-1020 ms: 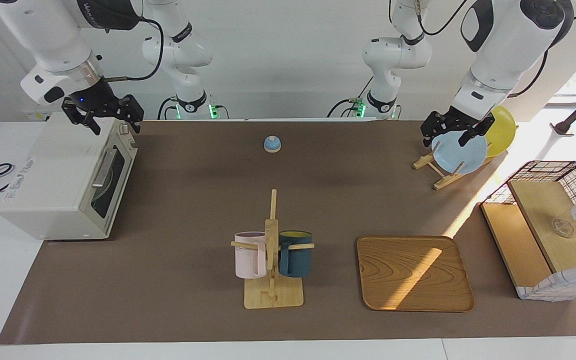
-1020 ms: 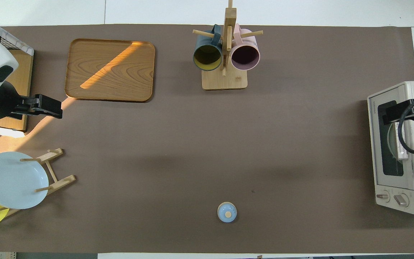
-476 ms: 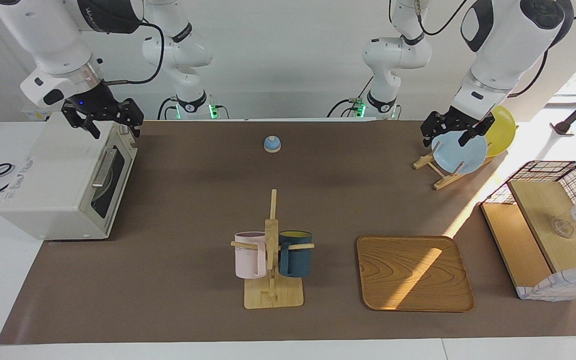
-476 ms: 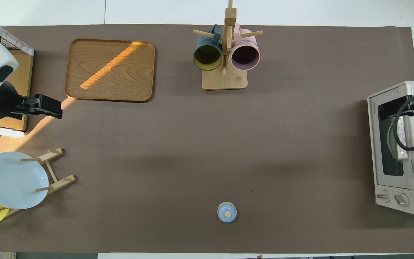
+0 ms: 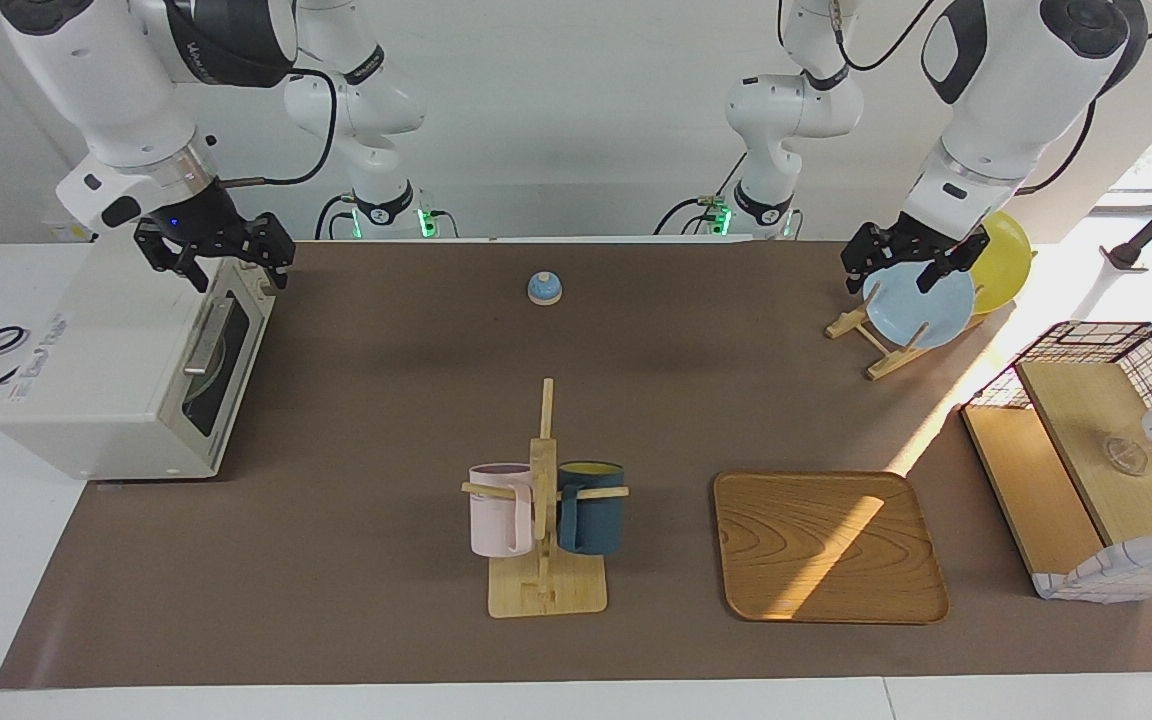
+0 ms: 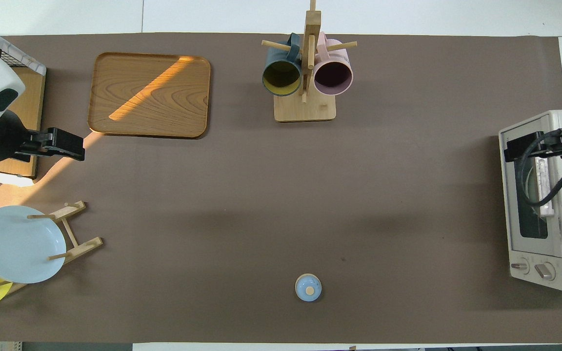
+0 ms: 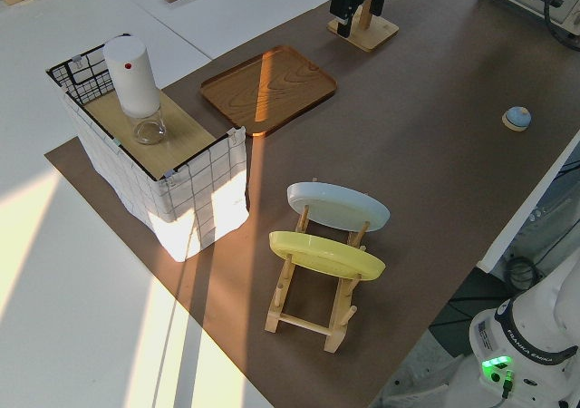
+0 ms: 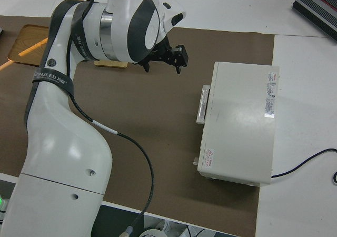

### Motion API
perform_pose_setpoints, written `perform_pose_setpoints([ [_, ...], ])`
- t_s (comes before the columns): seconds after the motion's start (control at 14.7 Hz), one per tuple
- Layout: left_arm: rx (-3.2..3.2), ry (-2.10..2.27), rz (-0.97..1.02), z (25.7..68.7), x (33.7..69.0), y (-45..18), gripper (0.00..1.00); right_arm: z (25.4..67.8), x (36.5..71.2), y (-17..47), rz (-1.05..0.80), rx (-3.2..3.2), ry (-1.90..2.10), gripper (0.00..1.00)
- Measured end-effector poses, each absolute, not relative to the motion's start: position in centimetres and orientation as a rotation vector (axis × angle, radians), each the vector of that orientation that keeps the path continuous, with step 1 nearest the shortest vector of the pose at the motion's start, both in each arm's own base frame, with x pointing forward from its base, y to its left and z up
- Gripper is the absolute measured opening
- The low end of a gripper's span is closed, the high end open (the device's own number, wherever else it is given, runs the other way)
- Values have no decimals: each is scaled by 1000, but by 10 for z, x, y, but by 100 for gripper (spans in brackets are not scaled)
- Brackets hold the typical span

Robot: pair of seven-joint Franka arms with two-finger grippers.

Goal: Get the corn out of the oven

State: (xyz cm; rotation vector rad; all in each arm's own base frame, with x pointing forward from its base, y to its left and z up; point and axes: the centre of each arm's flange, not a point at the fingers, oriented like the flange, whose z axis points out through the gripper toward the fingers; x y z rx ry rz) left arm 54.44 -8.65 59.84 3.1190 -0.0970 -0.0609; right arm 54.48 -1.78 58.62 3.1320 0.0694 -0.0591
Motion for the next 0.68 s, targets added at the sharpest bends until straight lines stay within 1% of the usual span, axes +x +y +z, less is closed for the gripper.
perform_pose_setpoints([
  [0.07,3119,-97,-61,598,544,-86,100,581,543,-19,-56,3132,96,93],
  [0.27,3119,-97,-61,598,544,-86,100,554,534,-31,-55,3130,164,60],
  [0.34,3119,-97,-61,598,544,-86,100,545,530,-38,-51,3131,151,47],
  [0.54,3119,-97,-61,598,544,-86,100,518,518,-63,-46,3134,76,18],
  [0.61,3119,-97,-61,598,544,-86,100,511,516,-69,-61,3126,62,6],
  [0.68,3119,-97,-61,598,544,-86,100,505,514,-75,-77,3107,51,1],
])
